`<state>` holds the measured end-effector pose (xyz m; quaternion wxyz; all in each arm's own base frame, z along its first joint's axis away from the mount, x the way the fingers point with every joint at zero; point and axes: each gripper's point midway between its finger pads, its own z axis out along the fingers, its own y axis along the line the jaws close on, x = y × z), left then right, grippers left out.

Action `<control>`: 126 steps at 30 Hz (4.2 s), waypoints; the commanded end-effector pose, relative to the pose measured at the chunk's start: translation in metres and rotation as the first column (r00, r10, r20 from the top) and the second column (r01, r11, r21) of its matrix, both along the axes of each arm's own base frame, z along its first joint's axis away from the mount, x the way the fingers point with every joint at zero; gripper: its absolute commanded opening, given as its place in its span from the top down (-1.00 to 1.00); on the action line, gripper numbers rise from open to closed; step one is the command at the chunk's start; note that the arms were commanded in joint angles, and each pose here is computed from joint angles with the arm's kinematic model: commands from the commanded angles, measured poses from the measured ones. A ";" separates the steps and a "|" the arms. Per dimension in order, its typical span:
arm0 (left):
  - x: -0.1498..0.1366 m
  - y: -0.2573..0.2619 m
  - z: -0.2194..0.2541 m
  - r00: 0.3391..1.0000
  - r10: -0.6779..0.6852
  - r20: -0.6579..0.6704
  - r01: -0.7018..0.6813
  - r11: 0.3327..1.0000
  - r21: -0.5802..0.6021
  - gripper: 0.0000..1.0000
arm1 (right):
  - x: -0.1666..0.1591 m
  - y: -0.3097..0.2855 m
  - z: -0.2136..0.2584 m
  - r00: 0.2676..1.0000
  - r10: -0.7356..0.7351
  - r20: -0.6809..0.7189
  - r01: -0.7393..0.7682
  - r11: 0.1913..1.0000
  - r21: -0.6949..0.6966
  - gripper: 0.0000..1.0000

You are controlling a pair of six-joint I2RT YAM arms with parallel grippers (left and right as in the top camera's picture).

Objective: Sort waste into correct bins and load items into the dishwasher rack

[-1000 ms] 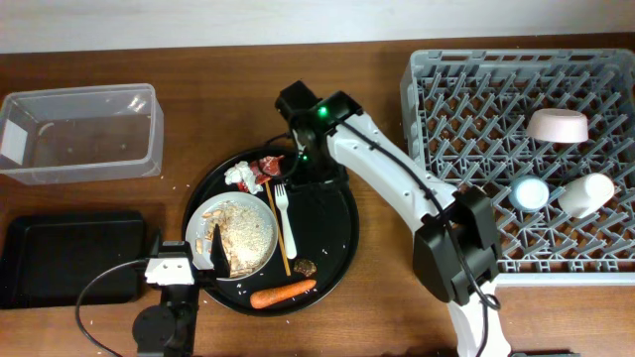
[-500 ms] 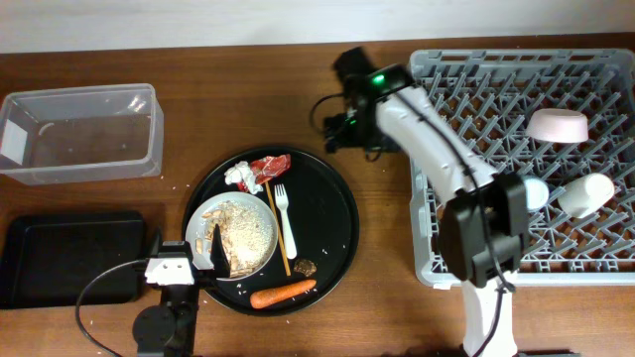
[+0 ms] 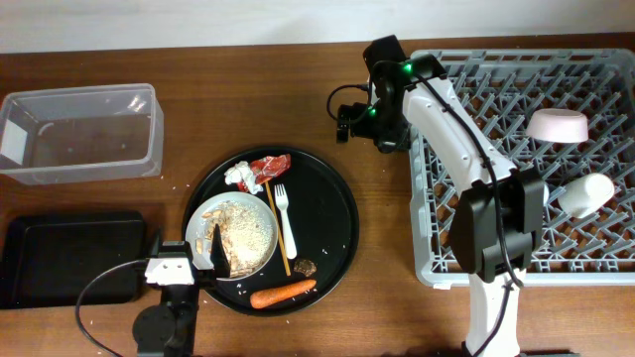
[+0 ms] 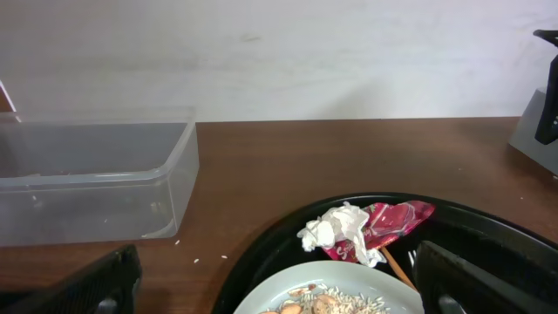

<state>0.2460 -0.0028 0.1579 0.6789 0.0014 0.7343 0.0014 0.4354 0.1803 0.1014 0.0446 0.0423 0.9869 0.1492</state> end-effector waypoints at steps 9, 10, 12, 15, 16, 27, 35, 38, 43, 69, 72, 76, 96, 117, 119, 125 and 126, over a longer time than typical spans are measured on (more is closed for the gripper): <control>-0.067 -0.137 0.012 0.614 -0.787 0.055 0.787 0.605 -0.121 -0.98 | 0.003 0.000 -0.002 1.000 -0.004 -0.002 0.004 1.000 0.007 -0.97; -0.073 -0.142 0.016 0.574 -0.815 0.071 0.817 0.566 -0.113 -0.98 | 0.003 0.000 -0.002 1.000 -0.004 -0.002 0.004 1.000 0.007 -0.98; -0.077 -0.143 0.036 0.558 -0.819 0.136 0.828 0.536 -0.166 -0.99 | 0.003 0.000 -0.002 1.000 -0.004 -0.002 0.004 1.000 0.008 -0.97; -0.079 -0.140 0.065 0.570 -0.799 0.190 0.821 0.548 -0.161 -0.98 | 0.003 0.000 -0.002 1.000 -0.004 -0.002 0.004 1.000 0.007 -0.97; -0.072 -0.135 0.066 0.624 -0.765 0.159 0.779 0.593 -0.202 -0.98 | 0.003 0.000 -0.002 1.000 -0.004 -0.002 0.004 1.000 0.008 -0.97; -0.013 -0.096 0.070 0.676 -0.546 -0.495 0.447 0.838 -0.313 -0.98 | 0.003 0.000 -0.002 1.000 -0.004 -0.002 0.004 1.000 0.007 -0.97; 0.008 -0.102 -0.005 0.462 -0.337 -0.821 0.112 0.940 -0.323 -0.98 | 0.003 0.000 -0.002 1.000 -0.004 -0.002 0.004 1.000 0.007 -0.97; 0.012 -0.115 -0.035 0.425 -0.160 -0.891 0.025 0.986 -0.165 -0.98 | 0.003 0.000 -0.002 1.000 -0.004 -0.002 0.004 1.000 0.007 -0.97; 0.032 -0.161 -0.062 0.411 -0.230 -0.882 0.121 0.973 -0.198 -0.99 | 0.003 0.000 -0.002 1.000 -0.004 -0.002 0.004 1.000 0.008 -0.97; 0.051 -0.124 -0.139 0.398 0.169 -0.902 0.093 0.970 0.223 -0.10 | 0.003 0.000 -0.002 1.000 -0.004 -0.002 0.004 1.000 0.008 -0.97; 0.047 -0.122 -0.152 0.364 0.191 -0.911 0.102 0.965 0.243 -0.08 | 0.003 0.000 -0.002 1.000 -0.004 -0.002 0.004 1.000 0.007 -0.97; 0.047 -0.122 -0.155 0.363 0.192 -0.912 0.105 0.964 0.245 0.00 | 0.003 0.000 -0.002 1.000 -0.004 -0.002 0.004 1.000 0.007 -0.97; 0.043 -0.134 -0.147 0.425 0.239 -0.873 0.162 0.929 0.333 0.53 | 0.003 0.000 -0.002 1.000 -0.004 -0.002 0.004 1.000 0.007 -0.97; 0.049 -0.138 -0.131 0.422 0.250 -0.871 0.162 0.925 0.344 0.89 | 0.003 0.000 -0.002 1.000 -0.004 -0.002 0.004 1.000 0.008 -0.97; 0.051 -0.137 -0.126 0.423 0.259 -0.868 0.161 0.922 0.353 0.96 | 0.003 0.000 -0.002 1.000 -0.004 -0.002 0.004 1.000 0.007 -0.97; 0.051 -0.148 -0.109 0.450 0.273 -0.851 0.190 0.901 0.390 0.99 | 0.003 0.000 -0.002 1.000 -0.004 -0.002 0.004 1.000 0.007 -0.97; 0.050 -0.150 -0.108 0.447 0.274 -0.852 0.197 0.898 0.392 0.99 | 0.003 0.000 -0.002 1.000 -0.004 -0.002 0.004 1.000 0.007 -0.97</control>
